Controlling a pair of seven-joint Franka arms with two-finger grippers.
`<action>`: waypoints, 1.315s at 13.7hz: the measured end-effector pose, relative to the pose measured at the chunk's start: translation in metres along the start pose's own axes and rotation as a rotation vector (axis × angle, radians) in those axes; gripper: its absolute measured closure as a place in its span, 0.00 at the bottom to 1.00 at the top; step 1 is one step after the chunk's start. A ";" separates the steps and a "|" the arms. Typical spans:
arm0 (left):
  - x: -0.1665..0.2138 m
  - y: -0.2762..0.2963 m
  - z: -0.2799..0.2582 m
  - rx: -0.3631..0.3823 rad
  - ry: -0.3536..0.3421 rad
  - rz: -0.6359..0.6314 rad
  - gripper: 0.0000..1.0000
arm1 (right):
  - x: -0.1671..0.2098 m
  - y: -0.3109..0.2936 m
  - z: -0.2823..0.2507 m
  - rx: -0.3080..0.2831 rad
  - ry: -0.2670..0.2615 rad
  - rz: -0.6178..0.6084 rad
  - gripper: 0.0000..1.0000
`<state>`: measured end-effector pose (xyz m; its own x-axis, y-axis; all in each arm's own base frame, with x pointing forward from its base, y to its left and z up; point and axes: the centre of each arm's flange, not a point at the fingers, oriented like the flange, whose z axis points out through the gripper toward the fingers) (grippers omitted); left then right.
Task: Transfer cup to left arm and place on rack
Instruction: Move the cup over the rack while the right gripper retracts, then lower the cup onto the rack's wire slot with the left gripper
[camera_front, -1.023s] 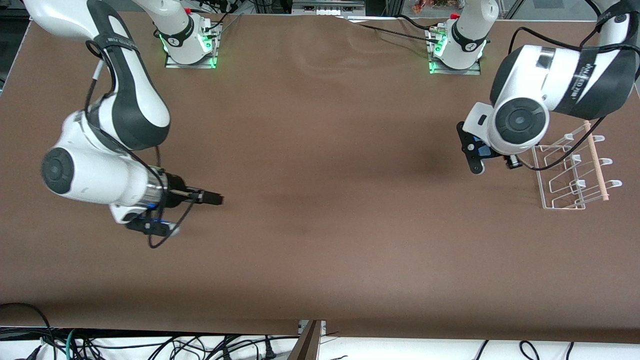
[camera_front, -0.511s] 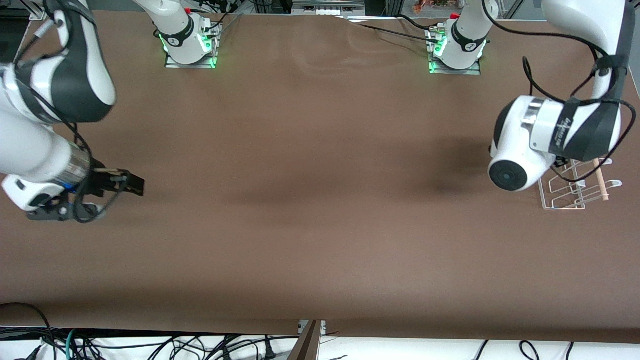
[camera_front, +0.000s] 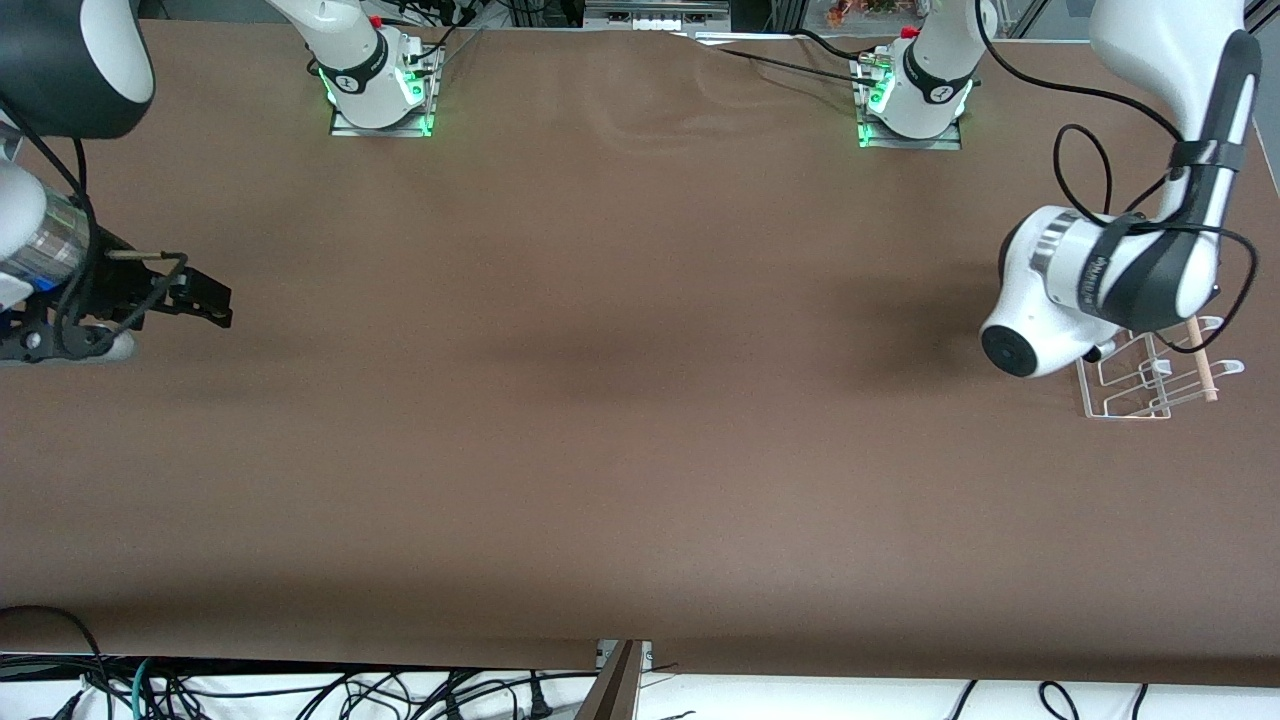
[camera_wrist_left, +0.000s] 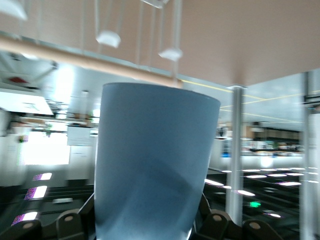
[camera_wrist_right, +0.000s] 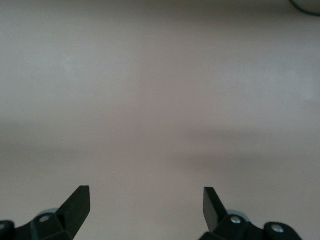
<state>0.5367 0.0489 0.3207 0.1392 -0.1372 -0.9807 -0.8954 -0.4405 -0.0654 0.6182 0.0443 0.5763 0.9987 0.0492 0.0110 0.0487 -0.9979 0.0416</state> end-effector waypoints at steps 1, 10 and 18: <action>0.005 0.004 0.011 0.040 0.001 0.003 0.27 | -0.002 0.001 -0.006 0.000 0.010 0.002 0.00; 0.038 0.075 0.066 0.221 -0.051 -0.151 0.27 | -0.006 0.007 -0.010 -0.003 0.012 -0.032 0.00; 0.075 0.086 0.090 0.323 -0.043 -0.123 0.27 | -0.005 0.008 -0.007 -0.002 0.007 -0.033 0.00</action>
<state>0.4318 0.0805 0.2251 0.2426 -0.0605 -0.9682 -0.9617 -0.1465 -0.2318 0.6132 0.0363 0.5832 0.9964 0.0828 0.0165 0.0820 -0.9956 0.0446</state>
